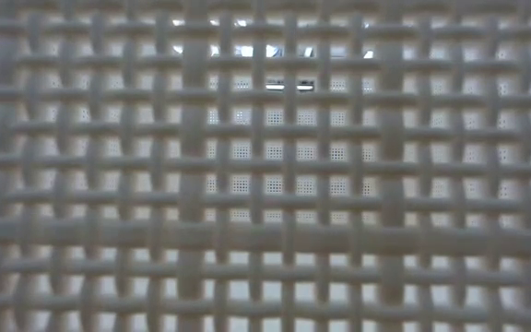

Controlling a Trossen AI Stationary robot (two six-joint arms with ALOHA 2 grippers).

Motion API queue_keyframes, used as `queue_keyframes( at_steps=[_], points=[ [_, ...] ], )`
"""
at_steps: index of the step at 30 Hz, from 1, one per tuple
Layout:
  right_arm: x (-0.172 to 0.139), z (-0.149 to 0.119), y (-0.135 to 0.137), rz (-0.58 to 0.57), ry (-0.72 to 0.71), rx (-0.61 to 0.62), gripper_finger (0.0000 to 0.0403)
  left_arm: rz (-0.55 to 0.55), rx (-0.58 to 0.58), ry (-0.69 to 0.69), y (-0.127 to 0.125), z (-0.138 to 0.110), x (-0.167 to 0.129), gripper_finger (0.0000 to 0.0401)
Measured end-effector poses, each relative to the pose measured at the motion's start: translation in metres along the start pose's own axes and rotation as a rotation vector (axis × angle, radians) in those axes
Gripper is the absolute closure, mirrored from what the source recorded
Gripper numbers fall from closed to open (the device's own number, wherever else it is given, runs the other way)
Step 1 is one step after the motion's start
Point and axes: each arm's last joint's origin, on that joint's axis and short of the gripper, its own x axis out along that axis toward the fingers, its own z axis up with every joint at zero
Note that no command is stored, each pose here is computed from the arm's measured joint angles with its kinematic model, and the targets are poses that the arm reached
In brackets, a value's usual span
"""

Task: Pick & place medical supplies in basket/bin
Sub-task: Put the blue bandage into the blue bin

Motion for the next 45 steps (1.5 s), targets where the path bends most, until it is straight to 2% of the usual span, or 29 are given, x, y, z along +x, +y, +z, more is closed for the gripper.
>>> queue_keyframes(
  at_steps=[5,10,18,31,45],
  points=[
    [0.040,0.019,-0.005,0.091,0.059,-0.076,0.0180,-0.002,0.016,0.015,-0.002,0.003,0.010,0.0246],
    [0.079,0.022,-0.006,0.144,0.145,-0.128,0.0180,-0.001,0.017,0.014,-0.002,0.002,0.010,0.0246],
    [0.117,0.035,-0.005,0.154,0.065,-0.181,0.0180,0.021,-0.012,-0.002,0.001,0.004,0.009,0.0246],
    [0.142,0.036,-0.010,0.068,0.064,-0.219,0.0180,0.027,-0.032,-0.025,0.002,0.007,0.009,0.0246],
    [0.140,0.034,-0.022,0.014,0.089,-0.213,0.0180,0.026,-0.042,-0.021,0.002,0.006,0.009,0.0246]
  ],
)
